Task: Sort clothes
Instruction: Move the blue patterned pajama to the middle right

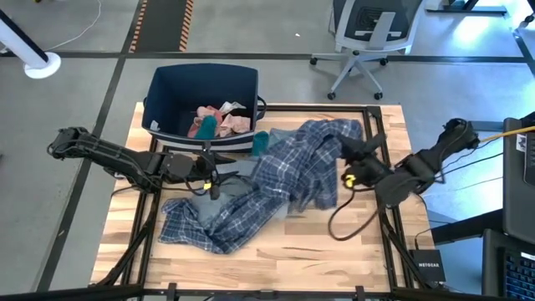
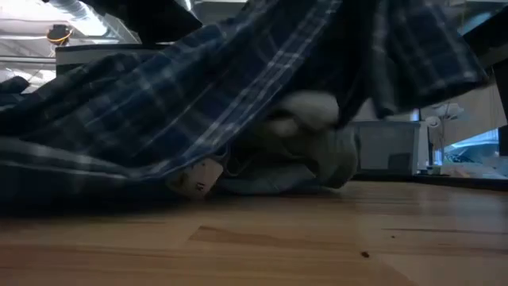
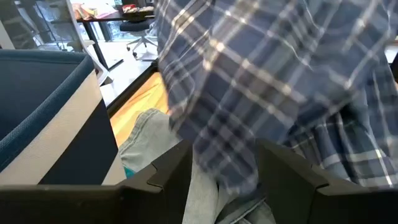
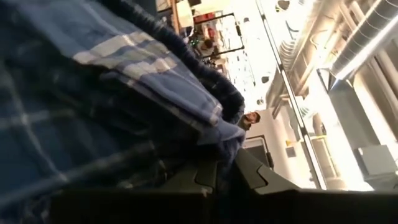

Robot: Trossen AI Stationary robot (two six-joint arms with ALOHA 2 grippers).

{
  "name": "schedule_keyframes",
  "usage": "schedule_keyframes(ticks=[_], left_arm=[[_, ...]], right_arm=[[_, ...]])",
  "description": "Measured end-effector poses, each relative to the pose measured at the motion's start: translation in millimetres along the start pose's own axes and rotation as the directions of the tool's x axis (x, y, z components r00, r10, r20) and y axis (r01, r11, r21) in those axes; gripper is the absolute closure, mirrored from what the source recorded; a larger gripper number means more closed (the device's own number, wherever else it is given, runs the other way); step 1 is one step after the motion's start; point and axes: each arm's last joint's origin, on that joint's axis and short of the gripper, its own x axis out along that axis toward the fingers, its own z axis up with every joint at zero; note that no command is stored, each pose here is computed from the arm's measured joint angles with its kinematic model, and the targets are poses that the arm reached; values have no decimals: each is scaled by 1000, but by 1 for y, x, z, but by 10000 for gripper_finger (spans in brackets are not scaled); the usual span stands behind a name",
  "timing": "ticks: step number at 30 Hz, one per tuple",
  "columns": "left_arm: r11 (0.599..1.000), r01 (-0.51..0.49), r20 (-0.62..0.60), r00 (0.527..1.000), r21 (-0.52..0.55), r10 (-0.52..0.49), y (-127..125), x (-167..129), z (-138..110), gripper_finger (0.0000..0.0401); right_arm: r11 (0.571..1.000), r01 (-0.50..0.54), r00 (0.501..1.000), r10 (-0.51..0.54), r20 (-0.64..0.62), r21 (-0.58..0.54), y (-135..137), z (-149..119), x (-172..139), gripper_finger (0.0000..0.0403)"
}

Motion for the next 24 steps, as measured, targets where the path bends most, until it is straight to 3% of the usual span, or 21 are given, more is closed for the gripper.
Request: schedule_keyframes(ticks=[8,16,21,24], left_arm=[[1000,0,0,1000,0,0,0,0,0,232],[1000,-1,3,1000,1,1,0,0,0,232],[1000,-1,7,1000,-1,1,0,0,1,232],[1000,0,8,1000,-1,0,0,0,1,232]], right_arm=[[997,-25,999,23,32,79,-7,-11,-4,376],[965,-240,968,230,101,102,14,-9,8,348],[935,-337,941,335,41,111,29,-6,30,324],[942,-328,943,330,-28,74,35,-4,48,308]])
